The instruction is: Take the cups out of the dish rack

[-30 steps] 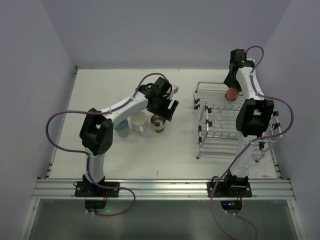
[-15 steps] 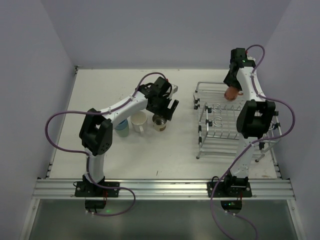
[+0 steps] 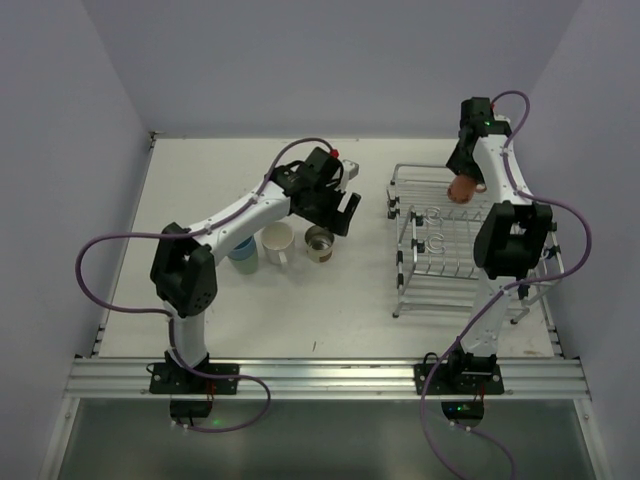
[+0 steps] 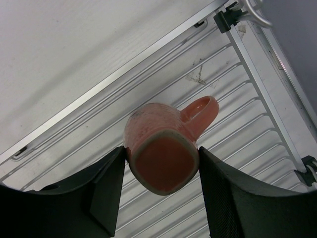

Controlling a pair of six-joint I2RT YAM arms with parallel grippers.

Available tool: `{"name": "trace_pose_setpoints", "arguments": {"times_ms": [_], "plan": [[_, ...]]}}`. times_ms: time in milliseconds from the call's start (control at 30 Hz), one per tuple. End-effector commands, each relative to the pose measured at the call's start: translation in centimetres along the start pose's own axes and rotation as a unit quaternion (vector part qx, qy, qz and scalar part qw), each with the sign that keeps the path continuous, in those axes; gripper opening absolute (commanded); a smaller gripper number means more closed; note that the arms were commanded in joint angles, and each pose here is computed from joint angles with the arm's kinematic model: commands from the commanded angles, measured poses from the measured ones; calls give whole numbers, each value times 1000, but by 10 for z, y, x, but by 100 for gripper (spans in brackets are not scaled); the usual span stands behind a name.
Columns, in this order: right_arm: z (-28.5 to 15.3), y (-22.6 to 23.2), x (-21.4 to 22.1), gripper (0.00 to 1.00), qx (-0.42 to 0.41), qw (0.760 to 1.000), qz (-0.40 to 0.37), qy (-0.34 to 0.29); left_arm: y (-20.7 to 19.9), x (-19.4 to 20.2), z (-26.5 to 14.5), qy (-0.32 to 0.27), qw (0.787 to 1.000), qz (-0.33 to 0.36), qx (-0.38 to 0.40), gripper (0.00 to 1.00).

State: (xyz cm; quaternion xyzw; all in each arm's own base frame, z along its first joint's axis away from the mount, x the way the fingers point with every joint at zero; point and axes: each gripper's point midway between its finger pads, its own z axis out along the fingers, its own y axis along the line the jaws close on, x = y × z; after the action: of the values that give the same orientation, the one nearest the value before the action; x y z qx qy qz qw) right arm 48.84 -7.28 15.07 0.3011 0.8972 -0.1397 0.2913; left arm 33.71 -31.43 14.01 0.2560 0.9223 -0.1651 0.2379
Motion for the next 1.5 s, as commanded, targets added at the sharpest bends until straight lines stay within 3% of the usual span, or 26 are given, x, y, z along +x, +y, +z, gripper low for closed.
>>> {"name": "trace_pose_setpoints", "arguments": {"times_ms": [0, 333, 633, 967, 1133, 1300, 1467], "plan": [[-41, -2, -24, 0, -26, 998, 25, -42, -17, -31, -33, -54, 998, 1, 24, 89], [-63, 3, -22, 0, -41, 998, 28, -42, -18, -64, -46, -78, 997, 8, 27, 89], [-97, 15, -17, 0, -74, 996, 24, -49, -1, -91, -60, -124, 984, -68, 105, 88], [-130, 17, -9, 0, -122, 991, 47, -35, -32, -137, -87, -206, 941, -137, 229, 87], [-140, 17, -6, 0, -141, 988, 51, -34, -45, -150, -90, -220, 919, -151, 290, 87], [-155, 20, -7, 0, -166, 984, 57, -29, -50, -173, -97, -246, 888, -172, 349, 86], [-170, 23, -9, 0, -188, 980, 66, -22, -59, -185, -103, -259, 843, -187, 432, 82]]}}
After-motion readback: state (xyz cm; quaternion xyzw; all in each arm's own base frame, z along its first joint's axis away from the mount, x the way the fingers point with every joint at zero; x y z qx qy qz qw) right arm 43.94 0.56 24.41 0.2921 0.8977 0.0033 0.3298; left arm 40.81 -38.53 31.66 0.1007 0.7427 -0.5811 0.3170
